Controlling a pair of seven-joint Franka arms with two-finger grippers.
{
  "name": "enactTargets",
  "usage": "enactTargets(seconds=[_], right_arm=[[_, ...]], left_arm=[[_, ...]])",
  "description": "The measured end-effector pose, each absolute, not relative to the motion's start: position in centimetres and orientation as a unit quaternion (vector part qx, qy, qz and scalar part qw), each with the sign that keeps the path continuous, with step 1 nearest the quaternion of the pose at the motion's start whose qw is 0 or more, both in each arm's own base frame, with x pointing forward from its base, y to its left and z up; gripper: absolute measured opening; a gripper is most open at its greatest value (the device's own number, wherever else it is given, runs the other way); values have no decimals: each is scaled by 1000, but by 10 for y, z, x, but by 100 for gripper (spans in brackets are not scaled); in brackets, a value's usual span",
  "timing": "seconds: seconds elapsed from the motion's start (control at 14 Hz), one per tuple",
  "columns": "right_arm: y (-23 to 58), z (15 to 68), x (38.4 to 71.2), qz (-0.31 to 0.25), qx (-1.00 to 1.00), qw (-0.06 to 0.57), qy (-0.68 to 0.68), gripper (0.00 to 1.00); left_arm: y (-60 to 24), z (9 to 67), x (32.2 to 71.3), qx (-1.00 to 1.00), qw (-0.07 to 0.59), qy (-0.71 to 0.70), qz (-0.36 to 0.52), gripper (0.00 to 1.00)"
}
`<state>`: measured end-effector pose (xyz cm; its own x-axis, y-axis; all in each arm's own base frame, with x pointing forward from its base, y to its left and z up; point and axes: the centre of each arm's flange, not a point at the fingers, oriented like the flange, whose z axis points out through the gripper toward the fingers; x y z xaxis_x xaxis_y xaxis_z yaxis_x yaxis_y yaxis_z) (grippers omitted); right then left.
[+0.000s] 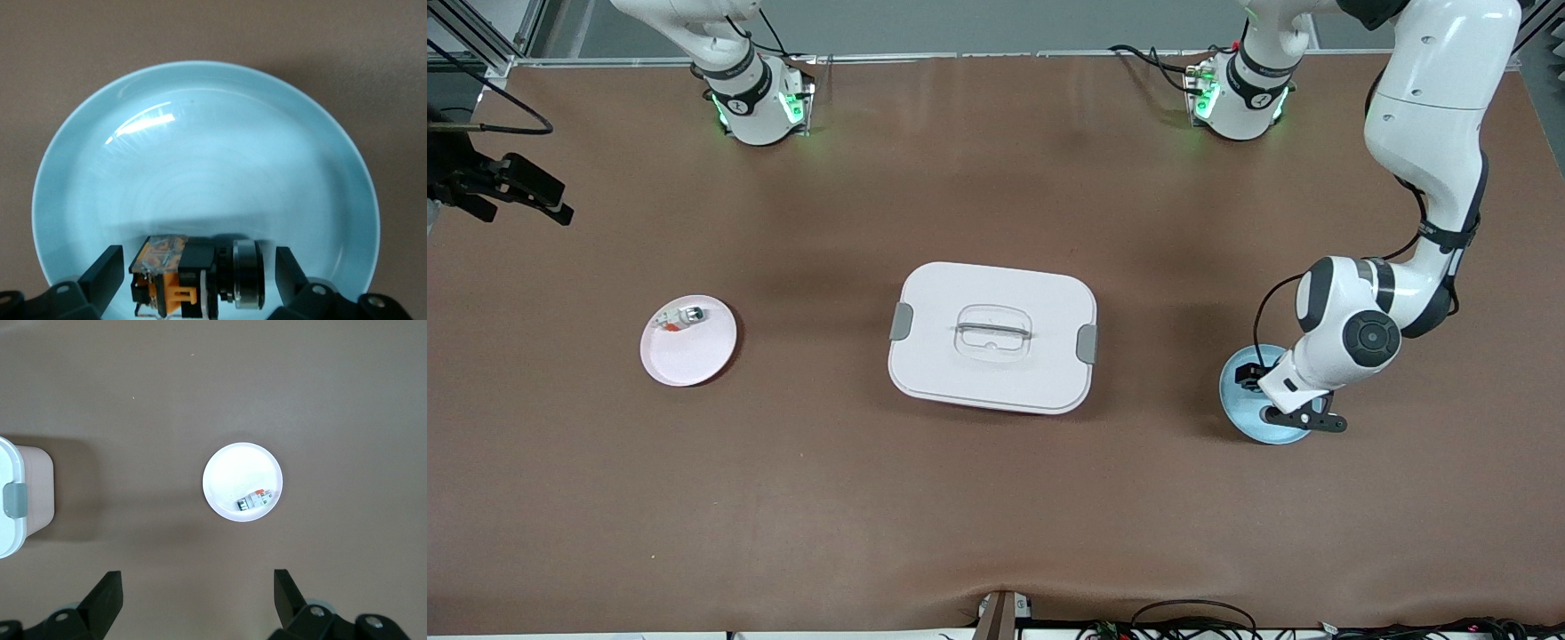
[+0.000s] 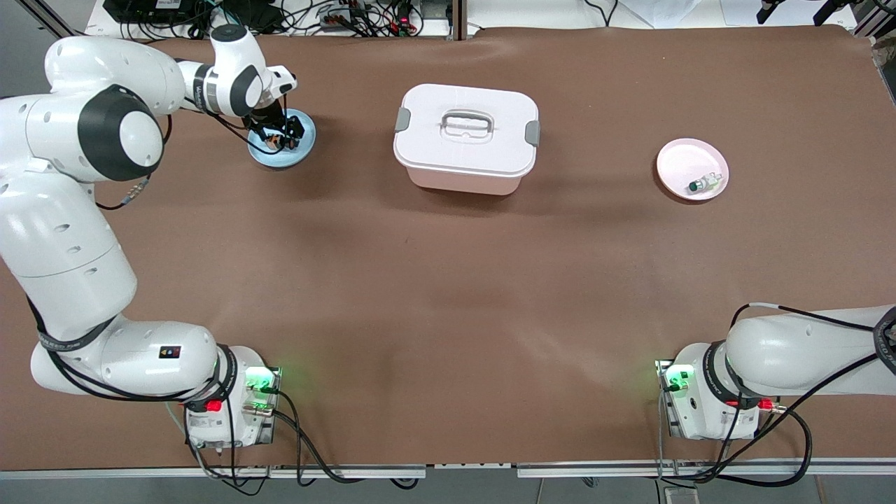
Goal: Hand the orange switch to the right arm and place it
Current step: 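Close the left gripper on the black-orange switch and lift it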
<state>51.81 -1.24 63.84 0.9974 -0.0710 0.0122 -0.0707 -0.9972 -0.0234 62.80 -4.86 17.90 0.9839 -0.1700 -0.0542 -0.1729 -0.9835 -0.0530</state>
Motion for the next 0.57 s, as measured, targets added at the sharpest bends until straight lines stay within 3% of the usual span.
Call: enactTargets(seconds=[0.36, 0.57], right_arm=[[-12, 635, 515, 9, -999, 11, 35, 100], [-12, 632, 514, 15, -999, 11, 35, 100]], left_arm=[[-48, 175, 624, -995, 29, 87, 30, 100], [-49, 176, 625, -995, 29, 89, 28, 72]])
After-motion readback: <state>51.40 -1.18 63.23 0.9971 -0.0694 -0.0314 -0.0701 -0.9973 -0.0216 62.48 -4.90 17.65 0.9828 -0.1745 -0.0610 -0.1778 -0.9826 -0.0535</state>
